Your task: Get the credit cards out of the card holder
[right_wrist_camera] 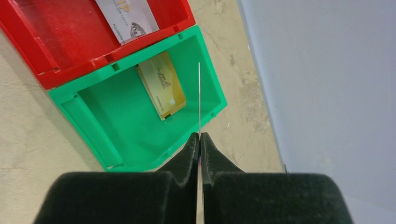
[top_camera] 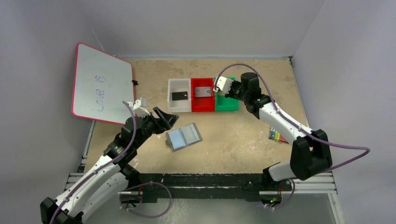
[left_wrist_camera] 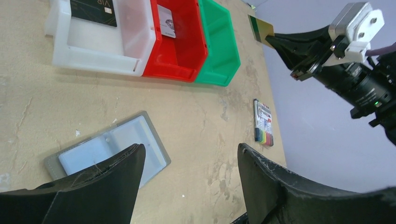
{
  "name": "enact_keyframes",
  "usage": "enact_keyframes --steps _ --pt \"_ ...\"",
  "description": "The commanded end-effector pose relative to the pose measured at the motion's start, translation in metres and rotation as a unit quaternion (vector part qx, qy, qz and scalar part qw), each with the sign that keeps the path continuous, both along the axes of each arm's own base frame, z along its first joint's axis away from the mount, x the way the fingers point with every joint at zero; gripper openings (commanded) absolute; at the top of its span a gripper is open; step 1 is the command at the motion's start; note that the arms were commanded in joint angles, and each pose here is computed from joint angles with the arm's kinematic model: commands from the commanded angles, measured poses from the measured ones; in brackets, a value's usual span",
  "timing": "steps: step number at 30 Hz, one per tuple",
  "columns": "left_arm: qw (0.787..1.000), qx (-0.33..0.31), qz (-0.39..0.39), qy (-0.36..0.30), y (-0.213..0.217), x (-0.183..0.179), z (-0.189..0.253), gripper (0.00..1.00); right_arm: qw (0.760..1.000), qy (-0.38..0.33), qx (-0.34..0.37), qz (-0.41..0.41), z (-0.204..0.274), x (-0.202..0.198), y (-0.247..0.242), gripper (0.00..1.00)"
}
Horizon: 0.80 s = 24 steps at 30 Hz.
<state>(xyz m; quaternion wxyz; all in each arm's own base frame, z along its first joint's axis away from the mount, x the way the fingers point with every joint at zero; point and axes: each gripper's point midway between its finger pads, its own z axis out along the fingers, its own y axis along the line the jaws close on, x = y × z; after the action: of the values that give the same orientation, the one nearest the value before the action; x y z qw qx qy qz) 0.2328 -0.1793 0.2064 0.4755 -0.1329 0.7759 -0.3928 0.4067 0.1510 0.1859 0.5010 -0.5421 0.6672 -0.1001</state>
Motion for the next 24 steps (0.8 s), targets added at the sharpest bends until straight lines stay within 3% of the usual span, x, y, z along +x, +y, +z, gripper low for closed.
enact_keyframes --steps 1,24 --pt "1.0 0.01 -0.003 -0.018 0.001 0.0 0.017 0.72 0.997 0.009 -0.019 0.076 0.01 0.011 0.016 0.0" --pt "0.999 0.027 0.029 -0.006 0.017 -0.002 0.012 0.73 0.992 0.075 -0.08 0.058 -0.048 0.068 0.011 0.0"
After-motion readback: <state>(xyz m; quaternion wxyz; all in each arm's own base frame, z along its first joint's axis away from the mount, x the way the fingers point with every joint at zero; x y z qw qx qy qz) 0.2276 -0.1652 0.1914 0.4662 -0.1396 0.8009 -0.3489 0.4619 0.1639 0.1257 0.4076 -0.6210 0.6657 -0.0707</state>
